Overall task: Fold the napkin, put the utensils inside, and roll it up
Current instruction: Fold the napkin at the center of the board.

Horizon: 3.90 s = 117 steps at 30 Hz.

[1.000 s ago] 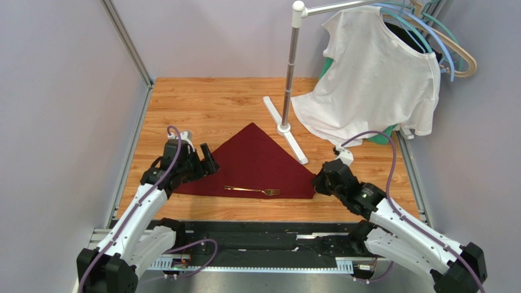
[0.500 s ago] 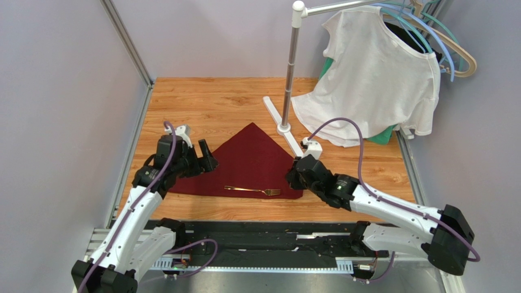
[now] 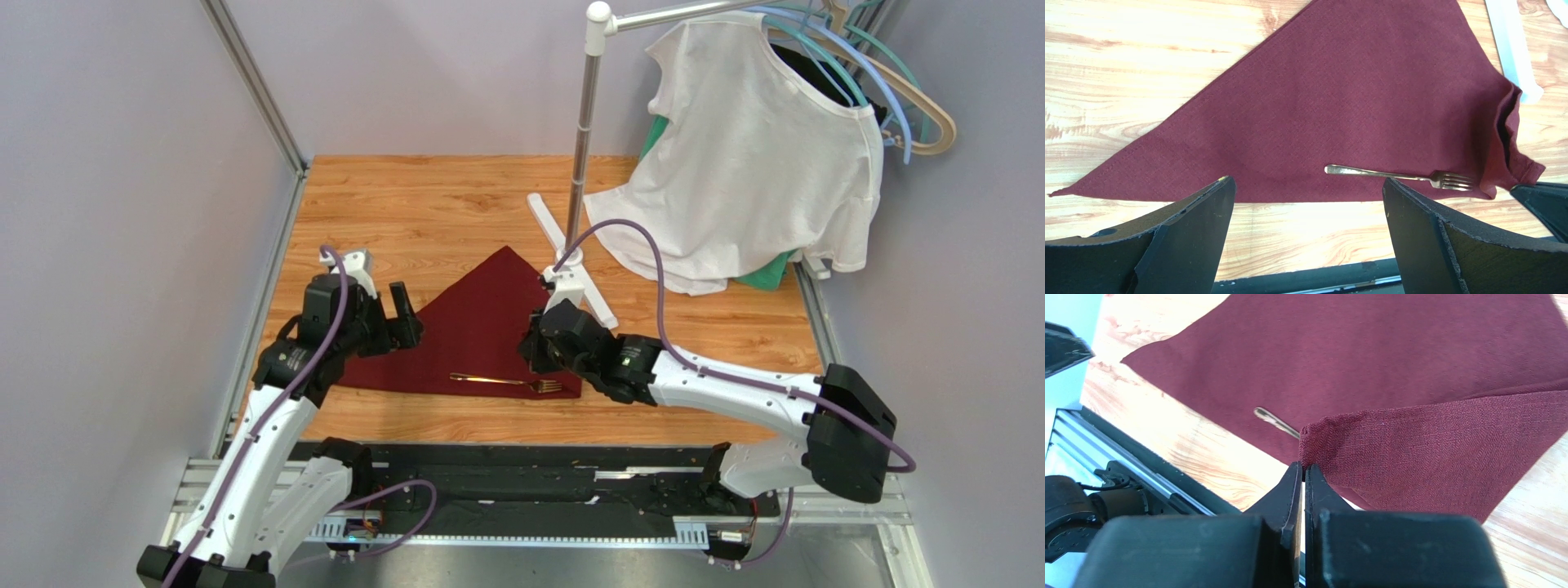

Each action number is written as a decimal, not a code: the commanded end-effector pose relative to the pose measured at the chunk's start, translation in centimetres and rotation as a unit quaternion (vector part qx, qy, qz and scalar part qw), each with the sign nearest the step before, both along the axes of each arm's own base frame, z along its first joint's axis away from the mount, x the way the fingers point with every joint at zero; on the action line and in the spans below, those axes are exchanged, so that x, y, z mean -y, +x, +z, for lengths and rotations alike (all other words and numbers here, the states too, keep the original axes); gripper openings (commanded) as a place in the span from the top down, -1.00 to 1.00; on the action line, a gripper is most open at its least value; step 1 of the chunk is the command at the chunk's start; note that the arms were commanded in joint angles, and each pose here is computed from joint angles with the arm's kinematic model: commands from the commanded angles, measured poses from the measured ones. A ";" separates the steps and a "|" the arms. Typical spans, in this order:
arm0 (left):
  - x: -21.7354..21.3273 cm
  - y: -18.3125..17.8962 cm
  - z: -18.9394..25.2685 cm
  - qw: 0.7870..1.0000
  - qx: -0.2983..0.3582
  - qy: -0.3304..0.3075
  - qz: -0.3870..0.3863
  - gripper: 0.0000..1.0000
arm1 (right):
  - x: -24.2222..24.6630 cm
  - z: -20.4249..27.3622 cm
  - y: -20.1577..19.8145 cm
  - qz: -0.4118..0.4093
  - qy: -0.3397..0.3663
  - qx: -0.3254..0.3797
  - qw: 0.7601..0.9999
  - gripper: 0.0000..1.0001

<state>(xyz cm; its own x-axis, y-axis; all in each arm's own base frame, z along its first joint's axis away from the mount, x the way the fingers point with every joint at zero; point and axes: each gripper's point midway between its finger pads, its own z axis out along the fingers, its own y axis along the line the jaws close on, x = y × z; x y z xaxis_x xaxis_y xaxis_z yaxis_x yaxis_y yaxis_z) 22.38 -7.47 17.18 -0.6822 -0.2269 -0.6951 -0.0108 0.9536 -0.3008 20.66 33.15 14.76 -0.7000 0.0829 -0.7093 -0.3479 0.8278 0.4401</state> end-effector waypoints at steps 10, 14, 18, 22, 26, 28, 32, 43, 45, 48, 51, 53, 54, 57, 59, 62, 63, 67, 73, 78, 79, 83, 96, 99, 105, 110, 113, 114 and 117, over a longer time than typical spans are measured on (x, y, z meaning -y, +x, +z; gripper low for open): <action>-0.5 0.0 1.5 1.000 0.020 0.009 0.002 -0.98 | -4.9 3.6 -0.4 0.027 0.047 0.031 0.998 1.00; -0.6 -0.1 1.6 1.000 0.024 0.008 0.003 -0.98 | -5.7 4.2 -0.1 0.029 0.051 0.036 0.998 1.00; -0.6 -0.2 1.7 1.000 0.025 0.007 0.004 -0.98 | -6.5 4.0 0.1 0.035 0.044 0.037 0.998 1.00; -0.6 -0.2 1.7 1.000 0.027 0.007 0.004 -0.98 | -7.1 3.4 0.0 0.041 0.041 0.032 0.998 1.00; -0.6 -0.2 1.7 1.000 0.028 0.007 0.004 -0.98 | -7.9 3.5 -0.3 0.049 0.041 0.032 0.997 1.00; -0.6 -0.2 1.8 1.000 0.028 0.006 0.004 -0.98 | -8.3 3.3 -0.4 0.052 0.039 0.032 0.997 1.00; -0.6 -0.2 1.8 1.000 0.029 0.006 0.004 -0.98 | -9.0 2.8 -0.5 0.059 0.035 0.031 0.997 1.00; -0.6 -0.3 1.7 1.000 0.029 0.006 0.004 -0.98 | -11.0 0.4 -0.7 0.090 0.019 0.023 0.996 1.00; -0.6 -0.2 1.7 1.000 0.029 0.006 0.004 -0.98 | -11.3 -0.4 -0.8 0.094 0.016 0.017 0.995 1.00; -0.6 -0.3 1.7 1.000 0.028 0.007 0.004 -0.98 | -11.7 -1.4 -0.9 0.099 0.012 0.009 0.995 1.00; -0.6 -0.3 1.7 1.000 0.028 0.006 0.004 -0.98 | -12.0 -2.1 -0.9 0.102 0.008 0.005 0.995 1.00; -0.6 -0.3 1.6 1.000 0.027 0.006 0.002 -0.98 | -12.3 -2.7 -0.9 0.105 0.002 0.001 0.995 1.00; -0.6 -0.3 1.6 1.000 0.026 0.006 0.002 -0.98 | -12.3 -2.9 -0.9 0.105 0.002 -0.001 0.994 1.00; -0.6 -0.2 1.5 1.000 0.025 0.006 0.002 -0.98 | -12.8 -3.6 -0.9 0.109 0.000 -0.007 0.994 1.00; -0.6 -0.2 1.5 1.000 0.025 0.006 0.003 -0.98 | -13.0 -3.9 -1.0 0.110 -0.001 -0.011 0.994 1.00; -0.6 -0.2 1.5 1.000 0.024 0.006 0.003 -0.98 | -13.4 -4.3 -1.1 0.113 -0.004 -0.016 0.993 1.00; -0.6 -0.2 1.4 1.000 0.023 0.007 0.003 -0.98 | -13.4 -4.5 -1.2 0.113 -0.005 -0.018 0.993 1.00; -0.6 -0.2 1.5 1.000 0.024 0.006 0.003 -0.98 | -13.7 -5.1 -1.3 0.113 -0.008 -0.023 0.993 1.00; -0.6 -0.2 1.5 1.000 0.024 0.007 0.004 -0.98 | -14.2 -6.3 -1.3 0.113 -0.016 -0.033 0.993 1.00; -0.6 -0.2 1.4 1.000 0.022 0.007 0.004 -0.98 | -14.8 -6.8 -1.5 0.120 -0.016 -0.042 0.992 0.87; -0.6 -0.2 1.4 1.000 0.022 0.007 0.004 -0.98 | -15.0 -6.9 -1.5 0.123 -0.015 -0.042 0.991 0.70; -0.6 -0.2 1.3 1.000 0.019 0.008 0.004 -0.98 | -15.2 -6.8 -1.5 0.124 -0.008 -0.042 0.991 0.26; -2.4 -0.2 1.1 0.998 0.020 0.026 0.061 -0.98 | -9.0 -1.5 -0.1 0.074 0.009 0.006 0.997 -0.06; -3.1 -0.2 0.5 0.995 0.008 0.027 0.094 -0.98 | -5.8 -0.7 1.4 0.044 0.007 0.014 0.999 -0.06; -5.9 -1.1 -1.8 0.975 -0.030 -0.020 0.219 -0.98 | 2.8 1.8 4.9 -0.016 0.030 0.012 0.999 -0.05; -8.9 -2.5 -6.3 0.929 -0.083 -0.084 0.352 -0.93 | 9.0 3.4 6.7 -0.036 0.055 0.008 0.998 -0.03; -11.1 -3.4 -6.3 0.904 -0.076 -0.081 0.413 -0.90 | 12.7 3.6 7.9 -0.062 0.056 -0.006 0.997 -0.02; -11.7 -3.7 -6.3 0.894 -0.074 -0.077 0.435 -0.90 | 14.9 3.4 8.8 -0.091 0.056 -0.015 0.994 -0.02; -12.5 -5.6 -7.4 0.864 -0.099 -0.068 0.489 -0.82 | 18.4 3.1 9.9 -0.121 0.070 -0.033 0.990 -0.01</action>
